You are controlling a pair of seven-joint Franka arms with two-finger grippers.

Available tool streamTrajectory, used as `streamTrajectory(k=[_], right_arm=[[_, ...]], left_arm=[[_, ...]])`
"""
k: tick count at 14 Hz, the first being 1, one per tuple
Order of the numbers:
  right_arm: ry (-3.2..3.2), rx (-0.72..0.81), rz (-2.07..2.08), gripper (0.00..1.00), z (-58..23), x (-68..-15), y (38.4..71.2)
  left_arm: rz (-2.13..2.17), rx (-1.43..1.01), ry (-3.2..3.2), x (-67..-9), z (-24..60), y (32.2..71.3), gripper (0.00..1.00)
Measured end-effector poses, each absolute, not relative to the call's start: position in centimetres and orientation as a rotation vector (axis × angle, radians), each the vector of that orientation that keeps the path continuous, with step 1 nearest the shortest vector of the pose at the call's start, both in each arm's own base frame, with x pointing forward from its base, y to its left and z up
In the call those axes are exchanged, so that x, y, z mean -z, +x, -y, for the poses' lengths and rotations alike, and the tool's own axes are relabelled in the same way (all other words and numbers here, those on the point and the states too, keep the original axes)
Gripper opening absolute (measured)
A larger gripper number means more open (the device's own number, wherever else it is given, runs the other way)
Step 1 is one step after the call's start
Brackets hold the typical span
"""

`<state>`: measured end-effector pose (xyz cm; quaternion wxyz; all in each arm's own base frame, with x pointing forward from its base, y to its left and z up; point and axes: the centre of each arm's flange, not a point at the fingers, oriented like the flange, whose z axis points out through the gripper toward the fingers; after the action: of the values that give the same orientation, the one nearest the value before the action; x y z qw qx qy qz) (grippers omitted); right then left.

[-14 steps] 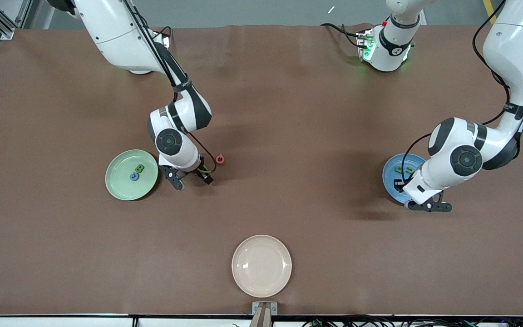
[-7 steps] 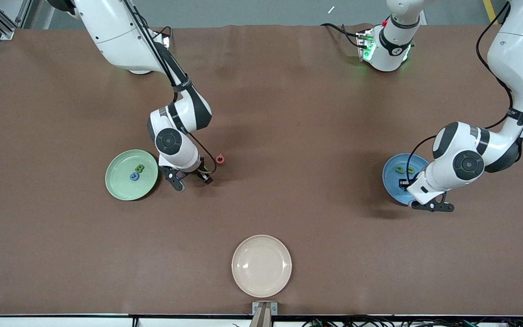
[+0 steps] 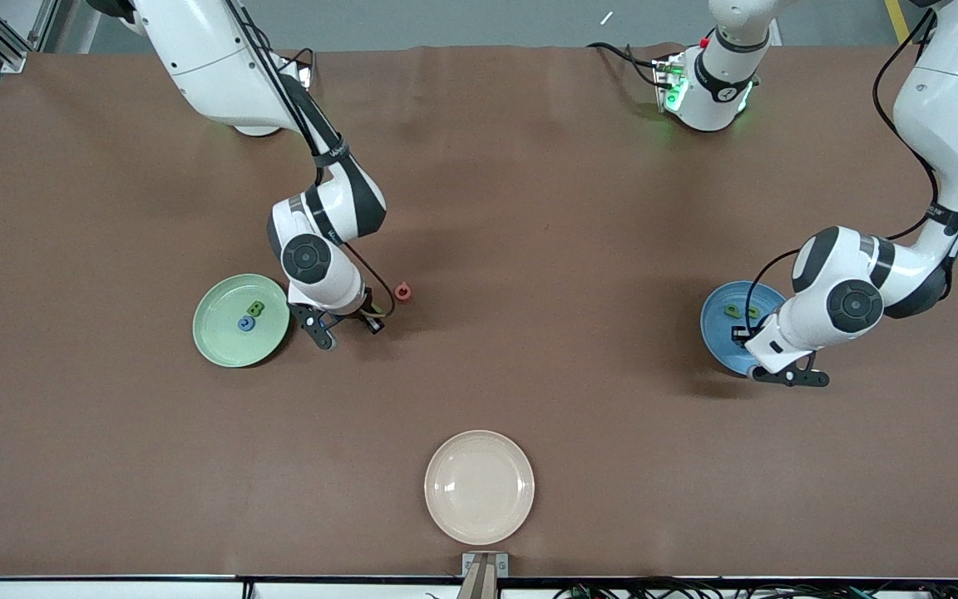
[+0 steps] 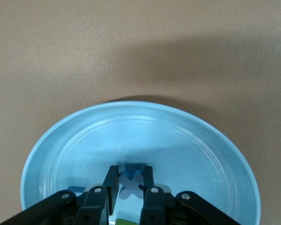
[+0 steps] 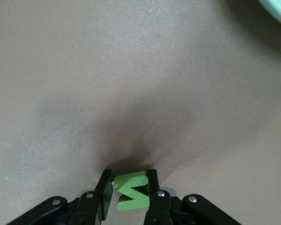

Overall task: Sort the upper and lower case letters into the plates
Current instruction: 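Carry the green N to the green plate with the right gripper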

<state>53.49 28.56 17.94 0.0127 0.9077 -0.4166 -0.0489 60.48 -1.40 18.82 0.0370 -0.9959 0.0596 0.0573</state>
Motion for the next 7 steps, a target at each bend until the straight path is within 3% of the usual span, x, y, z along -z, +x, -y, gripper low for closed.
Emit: streamTrajectory(k=[3,4,7], right_arm=[[2.775,0.278,1.212,0.35,-26.1,-19.5,54.6],[2.773,0.315,1.185,0.35,-24.6,-20.8,55.5],[2.811,0.393,1.1,0.35,-18.7,-24.6,57.7]], left_arm=[[-0.183,-0.176,-3.057,-18.8,1.4,60.5,0.26],[-0.182,-0.175,-3.057,-18.8,1.3,60.5,0.3],[-0.161,-0.16,-3.061,-19.2,0.5,60.8,0.59]])
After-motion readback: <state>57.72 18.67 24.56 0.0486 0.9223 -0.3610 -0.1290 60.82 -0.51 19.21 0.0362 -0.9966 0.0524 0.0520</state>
